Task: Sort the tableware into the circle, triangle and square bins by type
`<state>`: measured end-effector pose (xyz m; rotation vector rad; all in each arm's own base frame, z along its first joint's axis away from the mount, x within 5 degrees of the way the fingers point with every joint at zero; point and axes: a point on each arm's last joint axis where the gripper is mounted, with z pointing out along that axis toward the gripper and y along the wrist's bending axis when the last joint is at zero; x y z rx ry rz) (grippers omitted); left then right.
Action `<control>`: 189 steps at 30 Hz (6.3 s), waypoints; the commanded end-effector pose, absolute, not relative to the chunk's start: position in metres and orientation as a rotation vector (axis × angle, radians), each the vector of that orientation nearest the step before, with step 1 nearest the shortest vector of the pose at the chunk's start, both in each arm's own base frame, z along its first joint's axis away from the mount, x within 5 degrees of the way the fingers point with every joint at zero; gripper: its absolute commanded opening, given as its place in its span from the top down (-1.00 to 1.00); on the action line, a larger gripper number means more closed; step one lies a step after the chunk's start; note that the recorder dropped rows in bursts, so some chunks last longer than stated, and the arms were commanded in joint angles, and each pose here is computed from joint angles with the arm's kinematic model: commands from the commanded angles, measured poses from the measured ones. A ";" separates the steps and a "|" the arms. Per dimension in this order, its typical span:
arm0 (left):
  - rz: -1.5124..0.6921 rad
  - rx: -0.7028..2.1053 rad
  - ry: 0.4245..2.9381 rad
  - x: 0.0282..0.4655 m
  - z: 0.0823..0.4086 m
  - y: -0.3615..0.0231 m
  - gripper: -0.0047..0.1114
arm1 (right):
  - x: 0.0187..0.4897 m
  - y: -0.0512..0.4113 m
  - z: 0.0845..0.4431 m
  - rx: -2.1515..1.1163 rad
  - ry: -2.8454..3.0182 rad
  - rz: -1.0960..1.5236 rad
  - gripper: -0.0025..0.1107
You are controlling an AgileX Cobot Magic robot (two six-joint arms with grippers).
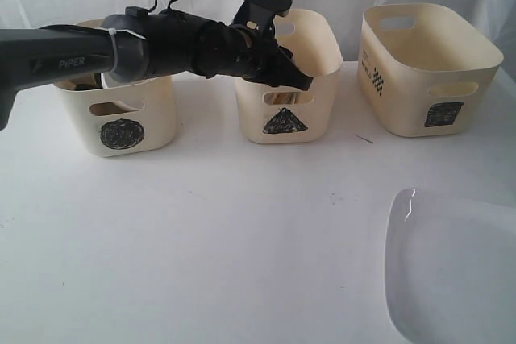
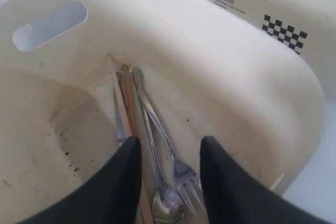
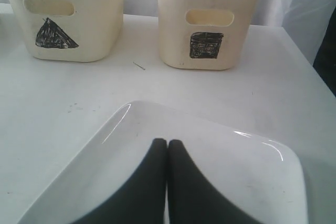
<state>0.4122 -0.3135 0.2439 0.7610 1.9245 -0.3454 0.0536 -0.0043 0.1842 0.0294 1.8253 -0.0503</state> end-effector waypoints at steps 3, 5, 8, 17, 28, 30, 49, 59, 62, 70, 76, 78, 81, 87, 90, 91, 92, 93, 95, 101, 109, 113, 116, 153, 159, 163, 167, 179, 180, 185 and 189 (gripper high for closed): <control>-0.377 0.726 1.949 0.402 0.275 -0.307 0.18 | 0.053 -0.004 0.182 0.030 1.824 -0.053 0.96; -0.385 0.725 1.974 0.398 0.281 -0.304 0.18 | 0.053 -0.004 0.182 0.030 1.824 -0.053 0.96; -0.401 0.719 1.989 0.391 0.288 -0.301 0.18 | 0.053 -0.004 0.182 0.030 1.824 -0.053 0.96; -0.392 0.757 2.050 0.359 0.283 -0.285 0.18 | 0.053 -0.004 0.182 0.030 1.824 -0.053 0.96; -0.431 0.802 2.038 0.294 0.279 -0.266 0.18 | 0.053 -0.004 0.182 0.030 1.824 -0.053 0.96; -0.449 0.770 2.043 0.285 0.279 -0.258 0.18 | 0.053 -0.004 0.182 0.030 1.824 -0.053 0.96; -0.540 0.649 1.814 0.134 0.309 -0.122 0.18 | 0.053 -0.004 0.182 0.030 1.824 -0.053 0.96; -0.571 0.631 1.738 0.077 0.303 -0.072 0.18 | 0.053 -0.004 0.182 0.030 1.824 -0.053 0.96; -0.579 0.634 1.724 0.060 0.304 -0.057 0.18 | 0.053 -0.004 0.182 0.030 1.824 -0.053 0.96; -0.566 0.677 1.788 0.034 0.294 -0.036 0.18 | 0.053 -0.004 0.182 0.030 1.824 -0.053 0.96; -0.550 0.695 1.824 0.033 0.290 -0.035 0.18 | 0.053 -0.004 0.182 0.030 1.824 -0.053 0.96; -0.550 0.695 1.824 0.033 0.290 -0.035 0.18 | 0.053 -0.004 0.182 0.030 1.824 -0.053 0.96; -0.548 0.695 1.823 0.033 0.290 -0.035 0.18 | 0.053 -0.004 0.182 0.030 1.824 -0.053 0.96; -0.548 0.695 1.823 0.033 0.290 -0.035 0.18 | 0.053 -0.004 0.182 0.030 1.824 -0.053 0.96; -0.548 0.695 1.823 0.033 0.290 -0.035 0.18 | 0.053 -0.004 0.182 0.030 1.824 -0.053 0.96; -0.548 0.695 1.823 0.033 0.290 -0.035 0.18 | 0.053 -0.004 0.182 0.030 1.824 -0.053 0.96; -0.548 0.695 1.823 0.033 0.290 -0.035 0.18 | 0.053 -0.004 0.182 0.030 1.824 -0.053 0.96; -0.548 0.695 1.823 0.033 0.290 -0.035 0.18 | 0.053 -0.004 0.182 0.030 1.824 -0.053 0.96; -0.548 0.694 1.821 0.033 0.291 -0.035 0.18 | 0.053 -0.004 0.182 0.030 1.824 -0.053 0.96; -0.608 0.680 1.836 0.031 0.291 -0.037 0.18 | 0.053 -0.004 0.182 0.030 1.824 -0.053 0.96; -0.676 0.660 1.845 0.029 0.291 -0.039 0.18 | 0.053 -0.004 0.182 0.030 1.824 -0.053 0.96; -0.677 0.614 1.775 0.036 0.284 -0.043 0.18 | 0.053 -0.004 0.182 0.030 1.824 -0.053 0.96; -0.689 0.558 1.686 0.043 0.277 -0.046 0.18 | 0.053 -0.004 0.182 0.030 1.824 -0.053 0.96; -0.681 0.508 1.640 0.042 0.190 -0.040 0.18 | 0.053 -0.004 0.182 0.030 1.824 -0.053 0.96; -0.676 0.529 1.680 0.040 0.186 -0.040 0.18 | 0.053 -0.004 0.182 0.030 1.824 -0.053 0.96; -0.676 0.529 1.680 0.040 0.186 -0.040 0.18 | 0.053 -0.004 0.182 0.030 1.824 -0.053 0.96; -0.676 0.529 1.680 0.040 0.186 -0.040 0.18 | 0.053 -0.004 0.182 0.030 1.824 -0.053 0.96; -0.676 0.529 1.680 0.040 0.186 -0.040 0.18 | 0.053 -0.004 0.182 0.030 1.824 -0.053 0.96; -0.676 0.529 1.680 0.040 0.186 -0.040 0.18 | 0.053 -0.004 0.182 0.030 1.824 -0.053 0.96; -0.648 0.496 1.686 0.042 0.186 -0.038 0.18 | 0.053 -0.004 0.182 0.030 1.824 -0.053 0.96; -0.584 0.419 1.698 0.045 0.186 -0.035 0.18 | 0.053 -0.004 0.182 0.030 1.824 -0.053 0.96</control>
